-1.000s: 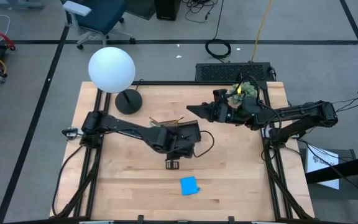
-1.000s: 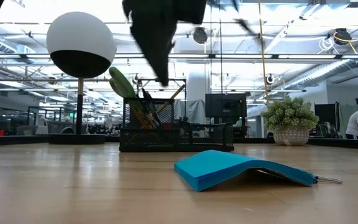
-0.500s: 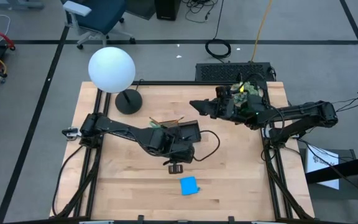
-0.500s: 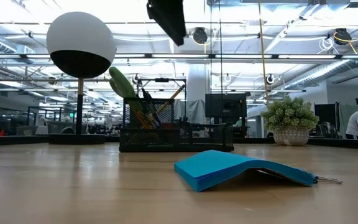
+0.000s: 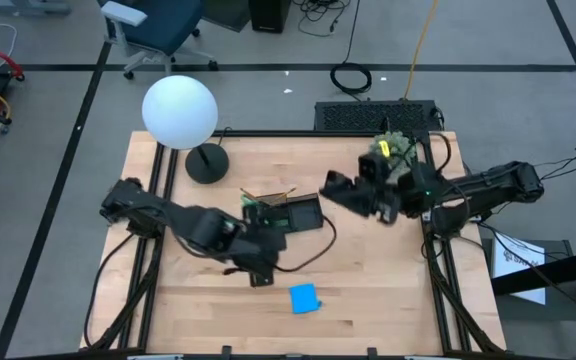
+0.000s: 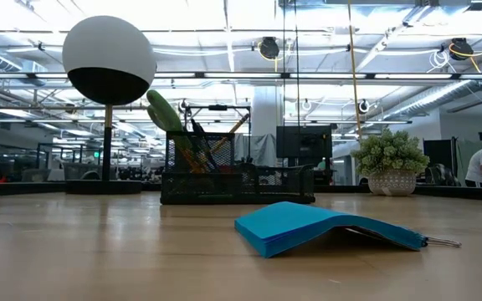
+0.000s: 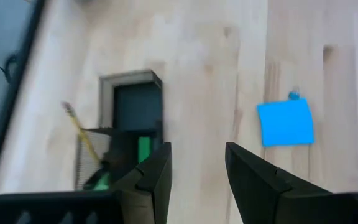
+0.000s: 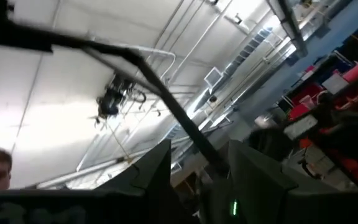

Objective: Pick and place office supplies into organizer
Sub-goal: Put the blue binder clip into the black desk organizer

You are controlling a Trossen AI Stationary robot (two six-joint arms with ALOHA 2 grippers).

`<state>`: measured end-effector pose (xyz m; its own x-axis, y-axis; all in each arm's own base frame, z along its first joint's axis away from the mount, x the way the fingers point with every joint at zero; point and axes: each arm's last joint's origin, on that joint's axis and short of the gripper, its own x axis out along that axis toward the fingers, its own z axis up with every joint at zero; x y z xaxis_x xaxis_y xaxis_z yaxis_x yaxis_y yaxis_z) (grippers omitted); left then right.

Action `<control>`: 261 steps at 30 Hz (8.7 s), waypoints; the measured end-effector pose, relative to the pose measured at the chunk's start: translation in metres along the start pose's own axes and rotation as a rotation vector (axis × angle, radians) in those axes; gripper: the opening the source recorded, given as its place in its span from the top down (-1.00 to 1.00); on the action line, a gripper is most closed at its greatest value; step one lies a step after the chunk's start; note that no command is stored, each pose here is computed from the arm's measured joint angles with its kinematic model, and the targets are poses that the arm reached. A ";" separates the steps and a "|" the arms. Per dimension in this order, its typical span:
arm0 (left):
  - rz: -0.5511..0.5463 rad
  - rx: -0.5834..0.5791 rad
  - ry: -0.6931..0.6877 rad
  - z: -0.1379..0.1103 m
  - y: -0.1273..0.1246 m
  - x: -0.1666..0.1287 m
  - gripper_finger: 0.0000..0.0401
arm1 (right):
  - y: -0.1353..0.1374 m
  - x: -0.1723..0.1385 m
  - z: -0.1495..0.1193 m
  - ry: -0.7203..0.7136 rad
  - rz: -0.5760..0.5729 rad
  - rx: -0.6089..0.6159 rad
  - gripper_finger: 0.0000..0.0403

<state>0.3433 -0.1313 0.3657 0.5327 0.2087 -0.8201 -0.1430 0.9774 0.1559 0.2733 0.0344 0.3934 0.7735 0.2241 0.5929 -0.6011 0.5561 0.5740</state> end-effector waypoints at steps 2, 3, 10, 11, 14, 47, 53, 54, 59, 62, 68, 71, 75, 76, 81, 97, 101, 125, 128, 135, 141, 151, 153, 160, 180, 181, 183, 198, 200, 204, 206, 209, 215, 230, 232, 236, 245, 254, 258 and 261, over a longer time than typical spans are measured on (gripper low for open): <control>0.014 -0.007 -0.040 -0.002 0.008 -0.018 0.28 | 0.006 0.001 -0.008 0.009 -0.003 -0.035 0.25; 0.021 -0.010 -0.054 -0.003 0.012 -0.025 0.28 | 0.007 0.002 -0.012 0.010 -0.021 -0.041 0.25; 0.043 -0.074 -0.184 -0.018 0.050 -0.089 0.28 | 0.005 0.002 -0.018 0.030 -0.079 0.034 0.25; 0.036 -0.083 -0.206 -0.021 0.057 -0.098 0.28 | 0.003 0.001 -0.019 0.048 -0.095 0.033 0.25; 0.001 -0.156 -0.278 -0.028 0.073 -0.124 0.28 | -0.001 0.000 -0.027 0.158 -0.102 0.044 0.25; -0.133 -0.165 -0.413 -0.044 0.089 -0.166 0.28 | -0.018 -0.023 -0.076 0.695 -0.358 0.233 0.25; -0.134 -0.168 -0.413 -0.044 0.089 -0.166 0.28 | -0.022 -0.029 -0.080 0.751 -0.426 0.246 0.25; -0.134 -0.168 -0.413 -0.044 0.089 -0.166 0.28 | -0.023 -0.030 -0.081 0.761 -0.438 0.247 0.25; -0.134 -0.168 -0.413 -0.044 0.089 -0.166 0.28 | -0.026 -0.035 -0.084 0.807 -0.486 0.243 0.25; -0.133 -0.168 -0.413 -0.044 0.089 -0.166 0.28 | -0.026 -0.038 -0.088 0.842 -0.503 0.234 0.25; -0.135 -0.167 -0.413 -0.044 0.089 -0.166 0.28 | -0.050 -0.040 -0.118 1.125 -0.781 0.262 0.25; -0.139 -0.166 -0.411 -0.044 0.089 -0.166 0.28 | -0.049 -0.033 -0.125 1.239 -0.850 0.245 0.25; -0.149 -0.163 -0.408 -0.044 0.089 -0.166 0.28 | -0.050 -0.027 -0.134 1.336 -0.997 0.190 0.25; -0.149 -0.163 -0.408 -0.044 0.089 -0.166 0.28 | -0.050 -0.026 -0.135 1.355 -1.044 0.169 0.25; -0.152 -0.162 -0.407 -0.044 0.088 -0.166 0.28 | -0.044 -0.018 -0.142 1.441 -1.259 0.011 0.25; -0.155 -0.160 -0.406 -0.044 0.088 -0.166 0.28 | -0.033 -0.007 -0.192 1.437 -1.580 -0.287 0.25; -0.155 -0.160 -0.406 -0.044 0.088 -0.166 0.28 | -0.031 -0.014 -0.191 1.442 -1.752 -0.290 0.25; -0.156 -0.162 -0.406 -0.044 0.088 -0.166 0.28 | -0.037 0.011 -0.222 1.563 -1.469 -0.141 0.25; -0.156 -0.161 -0.406 -0.044 0.088 -0.166 0.28 | -0.037 0.015 -0.227 1.569 -1.390 -0.175 0.25; -0.156 -0.161 -0.406 -0.044 0.088 -0.166 0.28 | -0.038 0.019 -0.235 1.532 -1.300 -0.200 0.25; -0.156 -0.161 -0.406 -0.044 0.088 -0.166 0.28 | -0.048 0.003 -0.251 1.547 -1.296 -0.158 0.25; -0.156 -0.161 -0.406 -0.044 0.088 -0.166 0.28 | -0.065 -0.019 -0.270 1.544 -1.277 -0.082 0.25; -0.156 -0.161 -0.406 -0.044 0.088 -0.166 0.28 | -0.068 -0.021 -0.275 1.553 -1.236 -0.052 0.25; -0.156 -0.161 -0.406 -0.044 0.088 -0.166 0.28 | -0.077 -0.028 -0.274 1.557 -1.266 0.007 0.25; -0.156 -0.161 -0.406 -0.044 0.088 -0.166 0.28 | -0.108 -0.036 -0.288 1.611 -1.258 0.070 0.25; -0.156 -0.161 -0.406 -0.044 0.088 -0.166 0.28 | -0.108 -0.036 -0.288 1.610 -1.256 0.070 0.25; -0.156 -0.161 -0.406 -0.044 0.088 -0.166 0.28 | -0.108 -0.036 -0.288 1.610 -1.256 0.070 0.25; -0.156 -0.161 -0.406 -0.044 0.088 -0.166 0.28 | -0.116 -0.032 -0.283 1.563 -1.261 0.109 0.25; -0.156 -0.161 -0.406 -0.044 0.088 -0.166 0.28 | -0.113 -0.032 -0.286 1.568 -1.259 0.116 0.25; -0.156 -0.161 -0.406 -0.044 0.088 -0.166 0.28 | -0.106 -0.033 -0.291 1.578 -1.254 0.126 0.25; -0.156 -0.161 -0.406 -0.044 0.088 -0.166 0.28 | -0.103 -0.033 -0.293 1.586 -1.249 0.122 0.25; -0.156 -0.161 -0.406 -0.044 0.088 -0.166 0.28 | -0.099 -0.034 -0.295 1.591 -1.248 0.121 0.25; -0.156 -0.161 -0.406 -0.044 0.088 -0.166 0.28 | -0.099 -0.034 -0.295 1.575 -1.263 0.099 0.25; -0.156 -0.161 -0.406 -0.044 0.088 -0.166 0.28 | -0.098 -0.038 -0.291 1.682 -1.209 0.025 0.25; -0.156 -0.161 -0.406 -0.044 0.088 -0.166 0.28 | -0.097 -0.039 -0.290 1.696 -1.200 0.014 0.25; -0.156 -0.161 -0.406 -0.044 0.088 -0.166 0.28 | -0.096 -0.037 -0.289 1.695 -1.189 0.011 0.25; -0.156 -0.161 -0.406 -0.044 0.088 -0.166 0.28 | -0.093 -0.037 -0.291 1.684 -1.186 0.004 0.25; -0.156 -0.161 -0.406 -0.044 0.088 -0.166 0.28 | -0.099 -0.039 -0.295 1.672 -1.200 -0.020 0.25; -0.156 -0.161 -0.406 -0.044 0.088 -0.166 0.28 | -0.101 -0.039 -0.298 1.669 -1.198 -0.013 0.25; -0.156 -0.161 -0.406 -0.044 0.088 -0.166 0.28 | -0.101 -0.040 -0.298 1.668 -1.201 -0.012 0.25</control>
<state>0.2057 -0.0812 0.4916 0.8370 0.0877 -0.5402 -0.1460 0.9871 -0.0659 0.3636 0.2079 0.1433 0.0980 0.1750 -0.9797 0.2348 0.9525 0.1937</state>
